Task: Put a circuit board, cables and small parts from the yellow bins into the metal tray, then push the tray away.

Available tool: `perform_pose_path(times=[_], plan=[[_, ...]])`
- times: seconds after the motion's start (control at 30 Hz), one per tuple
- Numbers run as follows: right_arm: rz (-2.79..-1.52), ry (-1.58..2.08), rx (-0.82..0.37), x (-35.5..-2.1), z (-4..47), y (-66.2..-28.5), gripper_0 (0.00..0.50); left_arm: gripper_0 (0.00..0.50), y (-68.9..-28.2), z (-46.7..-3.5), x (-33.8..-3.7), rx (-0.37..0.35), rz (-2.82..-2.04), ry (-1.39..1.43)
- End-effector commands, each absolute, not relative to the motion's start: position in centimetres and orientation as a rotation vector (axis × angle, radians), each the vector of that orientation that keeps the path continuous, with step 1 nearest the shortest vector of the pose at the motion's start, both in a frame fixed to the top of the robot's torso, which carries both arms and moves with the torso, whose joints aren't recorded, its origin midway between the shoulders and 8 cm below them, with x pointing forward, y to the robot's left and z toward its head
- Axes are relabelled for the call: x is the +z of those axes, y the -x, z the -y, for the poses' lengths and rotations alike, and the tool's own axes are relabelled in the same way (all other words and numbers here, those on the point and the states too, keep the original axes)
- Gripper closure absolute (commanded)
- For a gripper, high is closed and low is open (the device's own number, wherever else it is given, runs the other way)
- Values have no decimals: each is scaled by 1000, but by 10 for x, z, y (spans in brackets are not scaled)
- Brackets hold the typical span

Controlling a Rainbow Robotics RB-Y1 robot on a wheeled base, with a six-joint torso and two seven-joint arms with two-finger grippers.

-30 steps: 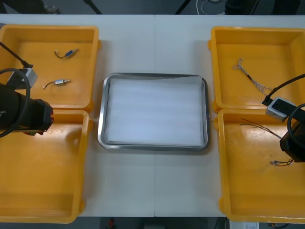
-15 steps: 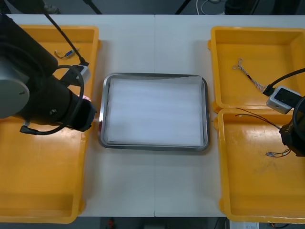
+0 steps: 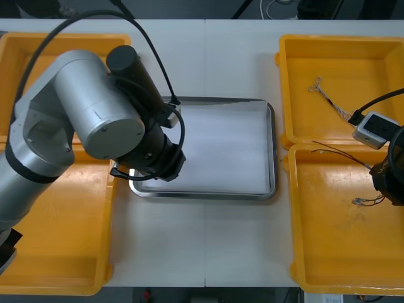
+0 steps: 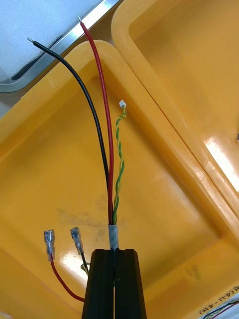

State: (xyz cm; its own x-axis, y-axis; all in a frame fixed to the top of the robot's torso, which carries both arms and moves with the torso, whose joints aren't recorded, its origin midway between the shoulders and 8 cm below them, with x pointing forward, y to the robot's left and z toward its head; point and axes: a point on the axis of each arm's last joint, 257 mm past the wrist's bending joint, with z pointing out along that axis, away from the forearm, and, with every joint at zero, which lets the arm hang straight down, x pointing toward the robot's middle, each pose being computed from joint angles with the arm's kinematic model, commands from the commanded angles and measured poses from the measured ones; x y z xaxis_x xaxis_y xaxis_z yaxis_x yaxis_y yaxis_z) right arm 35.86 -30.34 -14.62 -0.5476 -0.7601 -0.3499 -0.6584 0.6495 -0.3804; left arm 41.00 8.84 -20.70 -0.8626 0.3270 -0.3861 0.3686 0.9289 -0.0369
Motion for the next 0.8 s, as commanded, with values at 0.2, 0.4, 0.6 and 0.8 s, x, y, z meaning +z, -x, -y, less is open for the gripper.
perform_pose_path(times=[0.2, 0.4, 0.6, 0.8], plan=[[-2300, 1111, -400, -114, 314, -371, 500, 500, -429, -43, -233, -224, -2687, -453], [-2300, 1117, -401, -114, 314, -371, 500, 500, -434, -40, -246, -194, -2678, -470], [-2307, 1113, -401, -115, 316, -371, 500, 500, -442, -41, -253, -190, -2672, -469], [-2316, 1105, -400, -116, 318, -372, 500, 500, -443, -43, -253, -179, -2669, -480]])
